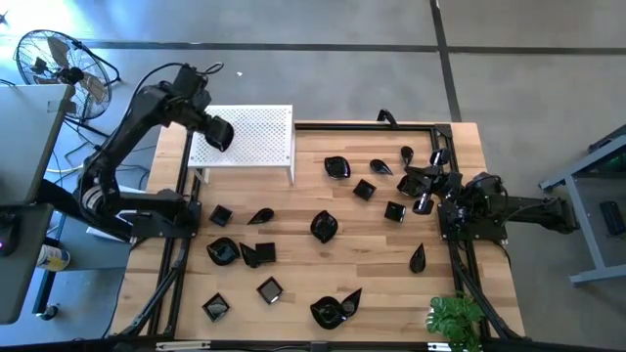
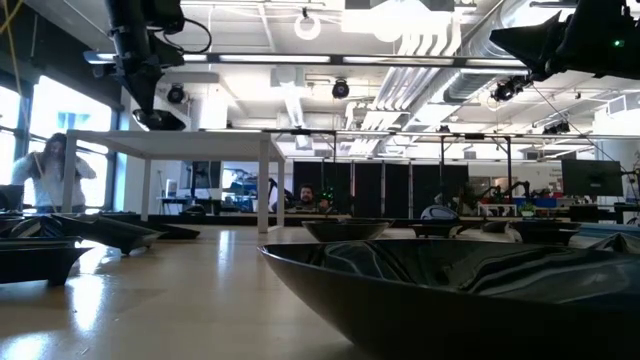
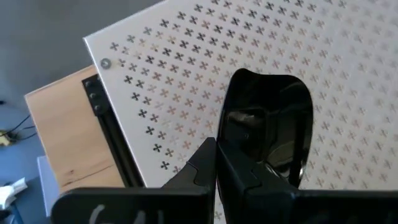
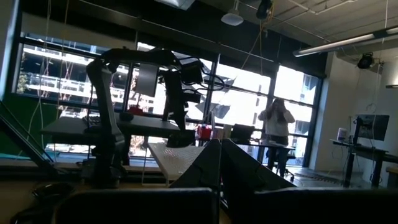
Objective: Pick & Place Mini shaped plates
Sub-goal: Put the black leaf shaped plate on the shelf
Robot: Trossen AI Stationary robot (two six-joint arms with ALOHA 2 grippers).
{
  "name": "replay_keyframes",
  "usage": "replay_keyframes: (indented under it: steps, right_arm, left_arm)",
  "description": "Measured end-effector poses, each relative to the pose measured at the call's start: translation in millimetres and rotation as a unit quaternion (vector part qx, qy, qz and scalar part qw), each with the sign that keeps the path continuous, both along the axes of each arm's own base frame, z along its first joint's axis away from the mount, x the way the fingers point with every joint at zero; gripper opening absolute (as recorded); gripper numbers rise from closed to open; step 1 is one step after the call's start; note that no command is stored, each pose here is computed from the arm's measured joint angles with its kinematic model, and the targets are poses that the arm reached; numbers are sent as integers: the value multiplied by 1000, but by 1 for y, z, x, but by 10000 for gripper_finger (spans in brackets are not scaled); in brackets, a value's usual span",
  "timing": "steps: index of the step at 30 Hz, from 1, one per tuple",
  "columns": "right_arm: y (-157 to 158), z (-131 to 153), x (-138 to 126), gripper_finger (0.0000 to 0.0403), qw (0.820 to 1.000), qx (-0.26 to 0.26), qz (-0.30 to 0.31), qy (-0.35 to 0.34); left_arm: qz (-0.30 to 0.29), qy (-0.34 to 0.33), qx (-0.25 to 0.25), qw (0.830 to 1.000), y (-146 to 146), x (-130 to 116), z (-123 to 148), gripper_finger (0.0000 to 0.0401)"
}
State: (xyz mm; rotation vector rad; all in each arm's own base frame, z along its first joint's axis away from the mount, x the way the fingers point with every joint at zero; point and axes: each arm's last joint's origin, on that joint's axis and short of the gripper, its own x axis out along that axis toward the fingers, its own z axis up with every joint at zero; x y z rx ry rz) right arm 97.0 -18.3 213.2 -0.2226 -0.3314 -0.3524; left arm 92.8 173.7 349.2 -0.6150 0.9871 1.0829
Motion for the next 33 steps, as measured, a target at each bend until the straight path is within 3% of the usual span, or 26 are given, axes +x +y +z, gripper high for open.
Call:
replay_keyframes:
  steps: [7,15,21,33]
  right_arm:
    - [0,0,0,0,1000,0,0,0]
    - [0,0,0,0,1000,0,0,0]
    - [0,0,0,0,1000,0,0,0]
    - [0,0,0,0,1000,0,0,0]
  left_arm:
    - [13,18,10,1000,2,12,-4,2]
    - [-19,55,2,998,7,28,-14,2]
    - [-3,93,19,995,10,27,-15,8]
    - [-11,120,20,992,9,25,-15,98]
